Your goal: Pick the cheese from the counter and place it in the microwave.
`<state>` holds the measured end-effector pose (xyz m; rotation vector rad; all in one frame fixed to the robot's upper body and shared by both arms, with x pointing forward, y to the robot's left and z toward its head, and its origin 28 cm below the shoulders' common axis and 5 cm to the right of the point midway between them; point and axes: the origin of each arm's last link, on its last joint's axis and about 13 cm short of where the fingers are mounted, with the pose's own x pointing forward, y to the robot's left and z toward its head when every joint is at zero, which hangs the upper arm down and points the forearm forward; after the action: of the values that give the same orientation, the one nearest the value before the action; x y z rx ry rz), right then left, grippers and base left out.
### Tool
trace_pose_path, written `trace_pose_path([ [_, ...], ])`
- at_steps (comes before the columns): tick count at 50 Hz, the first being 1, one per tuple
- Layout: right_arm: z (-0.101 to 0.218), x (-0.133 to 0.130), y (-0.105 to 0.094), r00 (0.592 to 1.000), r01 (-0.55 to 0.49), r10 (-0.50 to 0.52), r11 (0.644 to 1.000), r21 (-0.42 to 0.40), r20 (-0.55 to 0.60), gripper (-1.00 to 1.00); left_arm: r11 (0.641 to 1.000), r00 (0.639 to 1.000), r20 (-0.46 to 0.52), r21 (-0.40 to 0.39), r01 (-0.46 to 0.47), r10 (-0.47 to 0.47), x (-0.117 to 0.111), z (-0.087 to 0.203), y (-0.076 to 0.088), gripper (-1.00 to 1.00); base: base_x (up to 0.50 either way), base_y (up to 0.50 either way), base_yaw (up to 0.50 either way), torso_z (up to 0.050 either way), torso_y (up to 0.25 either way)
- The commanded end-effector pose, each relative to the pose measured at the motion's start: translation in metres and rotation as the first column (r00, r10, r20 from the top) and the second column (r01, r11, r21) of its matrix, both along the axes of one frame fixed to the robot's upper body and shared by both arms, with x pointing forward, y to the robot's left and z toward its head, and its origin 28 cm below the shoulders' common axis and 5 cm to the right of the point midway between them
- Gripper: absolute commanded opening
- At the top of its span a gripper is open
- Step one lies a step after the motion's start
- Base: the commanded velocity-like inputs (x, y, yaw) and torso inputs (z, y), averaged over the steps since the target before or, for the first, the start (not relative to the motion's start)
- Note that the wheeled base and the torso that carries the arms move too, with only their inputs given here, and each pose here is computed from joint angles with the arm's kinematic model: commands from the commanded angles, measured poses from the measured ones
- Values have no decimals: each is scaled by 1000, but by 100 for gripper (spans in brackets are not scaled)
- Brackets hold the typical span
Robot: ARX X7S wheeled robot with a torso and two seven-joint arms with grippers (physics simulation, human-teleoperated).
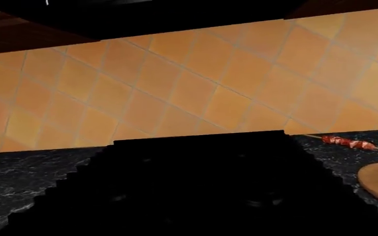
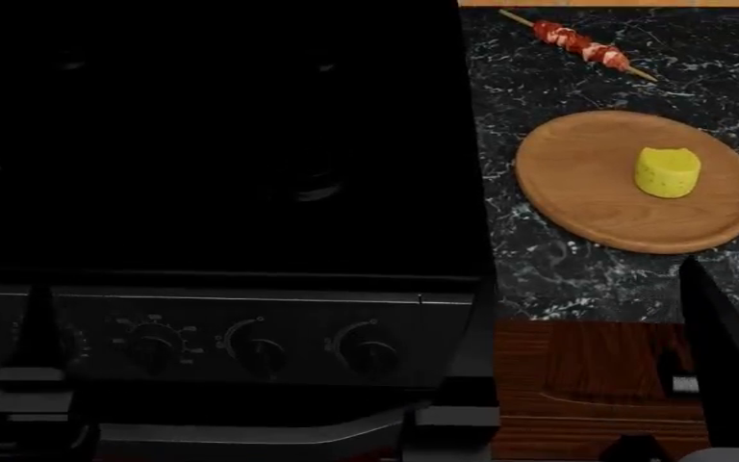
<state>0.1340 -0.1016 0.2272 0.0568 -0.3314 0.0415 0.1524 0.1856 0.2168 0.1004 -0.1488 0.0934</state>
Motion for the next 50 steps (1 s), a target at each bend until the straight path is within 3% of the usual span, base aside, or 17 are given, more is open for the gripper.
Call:
trace_pose_path([
  [1, 6, -2, 1, 999, -13, 12, 1000, 9, 45, 100, 998, 999, 4, -49, 45, -45, -4, 6, 1, 100, 0, 0, 0, 0, 0],
  [5, 8, -3, 0, 998, -14, 14, 1000, 8, 57, 100, 993, 996, -8, -75, 87, -88, -8, 8, 0, 100, 45, 0, 0, 0, 0],
  [14, 8, -4, 0, 998, -17, 16, 1000, 9, 65, 100, 997, 998, -6, -42, 61, -62, -6, 4, -1, 100, 322, 0, 0, 0, 0],
  [35, 6, -6, 0, 998, -19, 18, 1000, 14, 66, 100, 996, 998, -1, -55, 63, -63, -7, 4, 1, 100, 335, 0, 0, 0, 0],
  [50, 6, -6, -1, 998, -20, 19, 1000, 23, 65, 100, 996, 998, -1, -57, 66, -66, -8, 4, 1, 100, 335, -198, 0, 0, 1],
])
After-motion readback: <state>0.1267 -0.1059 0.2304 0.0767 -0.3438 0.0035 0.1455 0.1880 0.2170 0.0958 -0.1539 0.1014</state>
